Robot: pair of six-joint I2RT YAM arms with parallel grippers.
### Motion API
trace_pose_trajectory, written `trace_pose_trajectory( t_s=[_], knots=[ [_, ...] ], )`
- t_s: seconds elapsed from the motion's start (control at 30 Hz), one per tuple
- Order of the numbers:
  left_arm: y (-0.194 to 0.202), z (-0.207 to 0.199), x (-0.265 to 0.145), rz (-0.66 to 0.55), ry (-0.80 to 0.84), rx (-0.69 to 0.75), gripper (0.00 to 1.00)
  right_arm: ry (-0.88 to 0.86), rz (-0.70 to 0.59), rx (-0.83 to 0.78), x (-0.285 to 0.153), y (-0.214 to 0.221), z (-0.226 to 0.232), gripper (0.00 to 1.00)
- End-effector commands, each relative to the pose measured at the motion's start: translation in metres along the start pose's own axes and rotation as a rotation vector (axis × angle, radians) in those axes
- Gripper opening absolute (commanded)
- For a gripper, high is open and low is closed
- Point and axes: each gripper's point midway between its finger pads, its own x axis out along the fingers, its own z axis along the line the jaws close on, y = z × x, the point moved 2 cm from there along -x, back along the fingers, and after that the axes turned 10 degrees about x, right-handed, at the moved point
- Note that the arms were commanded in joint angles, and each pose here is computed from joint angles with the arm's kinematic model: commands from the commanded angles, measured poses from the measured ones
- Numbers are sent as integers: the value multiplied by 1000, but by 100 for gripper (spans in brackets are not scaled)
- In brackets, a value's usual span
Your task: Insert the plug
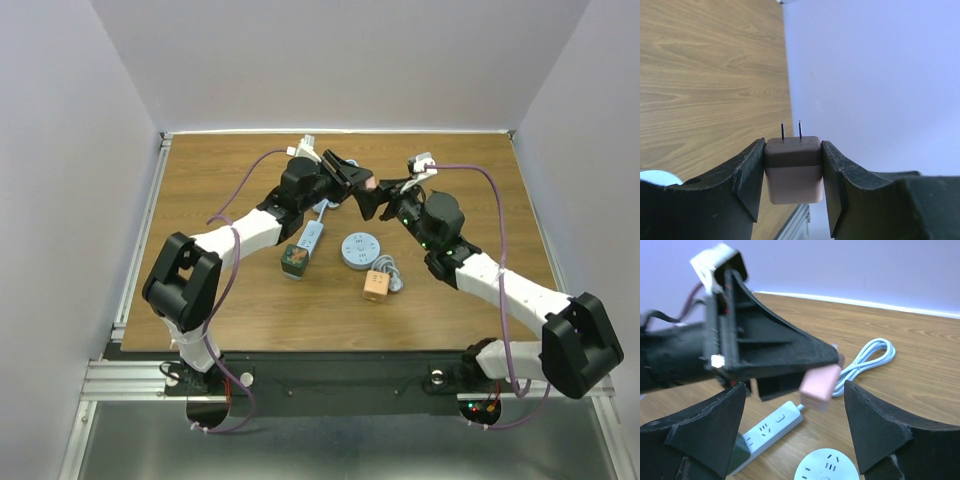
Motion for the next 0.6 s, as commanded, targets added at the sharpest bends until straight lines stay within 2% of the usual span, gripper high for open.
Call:
trace_pose_trajectory(
  t_s=[0.0,0.17,0.57],
  knots=[
    [-30,-57,-24,-106,165,-4,0,-9,-72,-14,12,-16,9,82],
    [-28,-58,-30,-103,174,-26,0,10,-60,-32,16,-11,4,80],
    [-27,-57,-34,-111,175,-26,0,2,-143,-60,14,-30,7,71]
  ],
)
